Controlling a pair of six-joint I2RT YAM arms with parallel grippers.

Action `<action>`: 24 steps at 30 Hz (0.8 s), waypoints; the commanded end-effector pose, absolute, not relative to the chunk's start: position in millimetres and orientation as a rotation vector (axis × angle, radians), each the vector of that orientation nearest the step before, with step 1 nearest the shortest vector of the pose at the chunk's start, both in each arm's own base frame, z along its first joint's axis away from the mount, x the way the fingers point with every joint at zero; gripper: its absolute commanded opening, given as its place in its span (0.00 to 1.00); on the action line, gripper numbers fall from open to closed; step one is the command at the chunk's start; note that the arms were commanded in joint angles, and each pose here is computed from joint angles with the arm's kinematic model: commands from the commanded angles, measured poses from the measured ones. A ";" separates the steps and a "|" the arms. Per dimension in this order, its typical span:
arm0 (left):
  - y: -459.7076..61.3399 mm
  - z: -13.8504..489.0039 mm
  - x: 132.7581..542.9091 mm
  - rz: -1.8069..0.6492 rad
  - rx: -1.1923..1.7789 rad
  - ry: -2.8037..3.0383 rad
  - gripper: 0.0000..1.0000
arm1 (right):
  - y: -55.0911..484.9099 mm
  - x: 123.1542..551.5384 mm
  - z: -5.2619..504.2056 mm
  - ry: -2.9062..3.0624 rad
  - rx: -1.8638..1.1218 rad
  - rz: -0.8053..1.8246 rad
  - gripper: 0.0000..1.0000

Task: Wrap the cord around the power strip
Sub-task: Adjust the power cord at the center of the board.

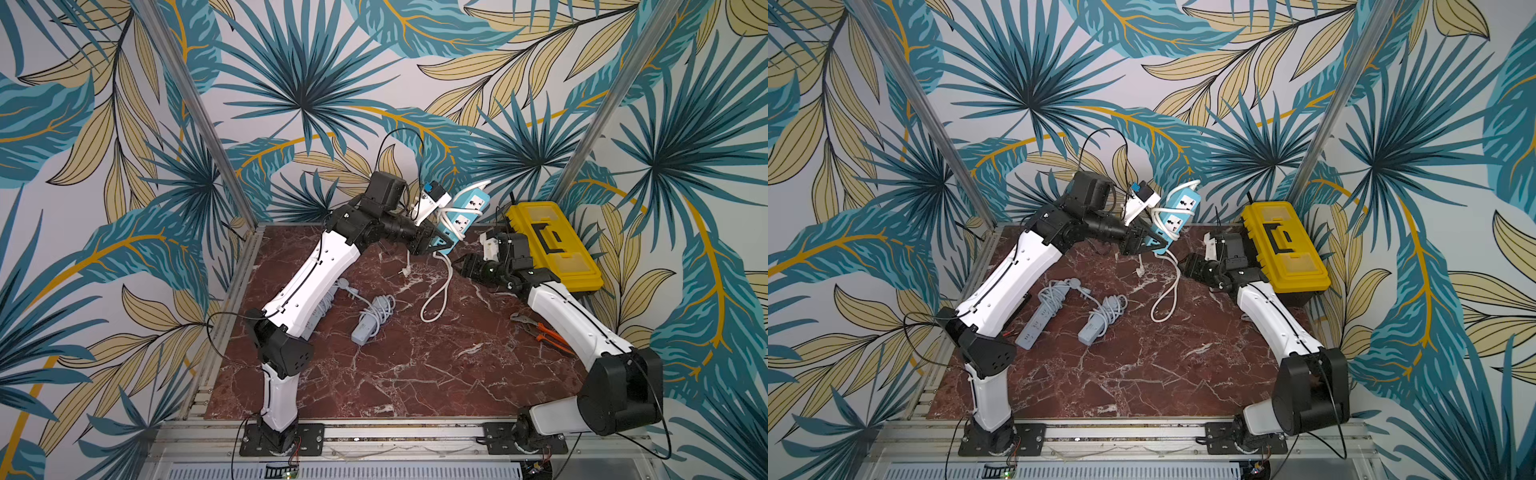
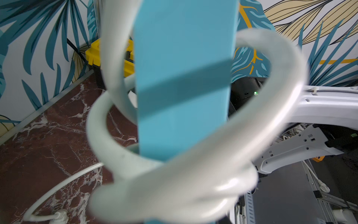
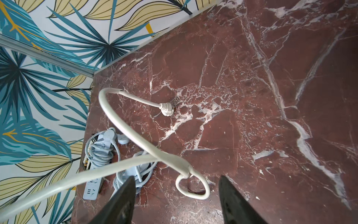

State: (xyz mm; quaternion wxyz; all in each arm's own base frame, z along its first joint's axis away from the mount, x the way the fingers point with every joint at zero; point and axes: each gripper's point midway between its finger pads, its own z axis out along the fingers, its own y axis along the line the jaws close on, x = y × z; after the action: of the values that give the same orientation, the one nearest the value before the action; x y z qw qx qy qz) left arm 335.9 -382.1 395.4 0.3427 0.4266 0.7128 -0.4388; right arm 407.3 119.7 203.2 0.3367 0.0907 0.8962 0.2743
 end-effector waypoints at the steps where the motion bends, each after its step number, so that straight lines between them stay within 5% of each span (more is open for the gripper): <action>1: -376.7 431.0 326.1 -1.129 1.132 1.714 0.00 | 125.5 401.0 179.1 2.433 0.210 0.720 0.62; 11: -378.8 428.3 323.9 -1.150 1.139 1.721 0.00 | 135.6 425.2 191.8 2.356 0.215 0.795 0.51; 19: -376.6 415.4 326.0 -1.130 1.145 1.749 0.00 | 135.7 433.5 232.1 2.249 0.195 0.812 0.65; 24: -377.8 416.5 326.7 -1.137 1.146 1.744 0.00 | 159.5 434.9 207.4 2.395 0.075 0.872 0.66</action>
State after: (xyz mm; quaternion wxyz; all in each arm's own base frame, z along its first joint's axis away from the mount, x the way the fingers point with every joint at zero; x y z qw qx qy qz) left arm 335.6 -382.2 381.6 0.3293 0.4283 0.7190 -0.4372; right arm 441.0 144.0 228.6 0.3391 0.0611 0.8821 0.3212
